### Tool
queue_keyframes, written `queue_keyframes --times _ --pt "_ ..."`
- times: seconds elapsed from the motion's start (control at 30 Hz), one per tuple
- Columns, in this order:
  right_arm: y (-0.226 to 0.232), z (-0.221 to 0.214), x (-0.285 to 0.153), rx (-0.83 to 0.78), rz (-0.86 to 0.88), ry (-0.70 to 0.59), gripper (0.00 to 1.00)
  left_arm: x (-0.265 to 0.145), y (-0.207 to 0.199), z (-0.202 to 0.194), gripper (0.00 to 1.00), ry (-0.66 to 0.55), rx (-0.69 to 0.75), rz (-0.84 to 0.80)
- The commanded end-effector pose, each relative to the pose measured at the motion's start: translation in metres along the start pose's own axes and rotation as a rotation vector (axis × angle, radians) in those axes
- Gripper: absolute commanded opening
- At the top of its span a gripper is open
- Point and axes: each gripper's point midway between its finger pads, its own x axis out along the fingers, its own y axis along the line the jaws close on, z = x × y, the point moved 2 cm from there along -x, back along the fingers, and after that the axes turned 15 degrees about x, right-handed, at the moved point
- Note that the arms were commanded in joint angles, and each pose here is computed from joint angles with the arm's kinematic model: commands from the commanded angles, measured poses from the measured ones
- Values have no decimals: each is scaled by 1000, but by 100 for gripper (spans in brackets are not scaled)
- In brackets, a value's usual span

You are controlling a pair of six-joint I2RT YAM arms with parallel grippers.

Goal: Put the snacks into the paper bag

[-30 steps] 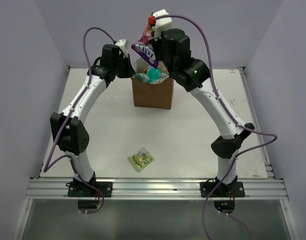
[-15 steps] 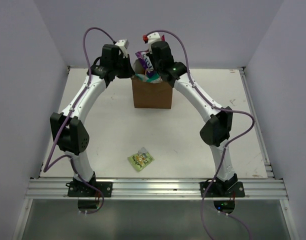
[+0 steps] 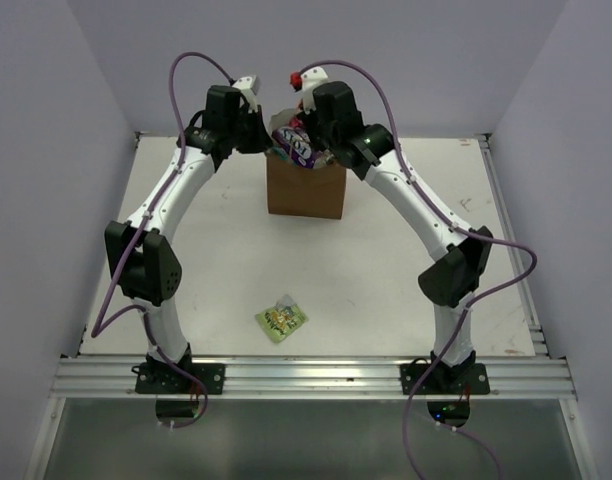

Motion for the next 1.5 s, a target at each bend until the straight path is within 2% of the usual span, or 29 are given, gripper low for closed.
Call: queue_keyframes --times 0.0,0.2,0.23,0.27,0.3,0.4,0.47,0.57,0.63,0.67,0.7,0.77,0.8,0.87,0.9,0.97,1.0,1.1,1.23,1.47 --pt "29 -16 11 38 139 73 0 -8 -6 31 0 -94 10 -22" --pt "55 -65 41 69 229 213 2 -12 -7 32 0 -102 13 -19" --pt "55 -70 44 67 230 227 15 -13 -6 32 0 -104 16 -14" --pt "54 -71 44 66 226 230 73 -13 -5 32 0 -104 15 -11" --pt "53 -69 43 67 218 222 84 -14 -5 32 0 -106 17 -10" --pt "42 -30 27 49 186 113 89 -13 -5 31 0 -103 17 -14" --pt "32 19 0 52 163 -15 96 -12 -6 31 0 -105 13 -21" --pt "20 88 -60 80 171 -197 98 -11 -9 31 0 -104 8 -33" --pt "17 104 -88 74 193 -243 99 -9 -8 30 0 -101 4 -35" --pt "16 117 -120 76 219 -283 99 -8 -8 30 0 -100 2 -35" --pt "19 110 -127 65 235 -257 99 -6 -8 29 0 -97 0 -35" --pt "29 71 -128 29 268 -141 99 -5 -8 29 0 -95 -6 -35" --pt "34 28 -125 10 294 -19 99 -3 -7 27 0 -91 -9 -32" --pt "52 -27 -125 -5 357 119 98 -2 -8 27 0 -90 -16 -33" --pt "57 -77 -123 -18 384 216 98 -3 -7 28 0 -92 -16 -29" --pt "75 -120 -122 9 427 279 97 -3 -8 28 0 -92 -16 -24" --pt "78 -166 -121 4 441 382 97 -4 -8 28 0 -89 -14 -17" --pt "94 -223 -126 -12 476 498 95 -7 -11 23 0 -79 -19 -9" --pt "117 -270 -129 -54 527 589 95 -8 -15 12 0 -63 -27 -7" --pt "143 -309 -139 -87 588 665 94 -16 -23 2 0 -52 -33 -10"
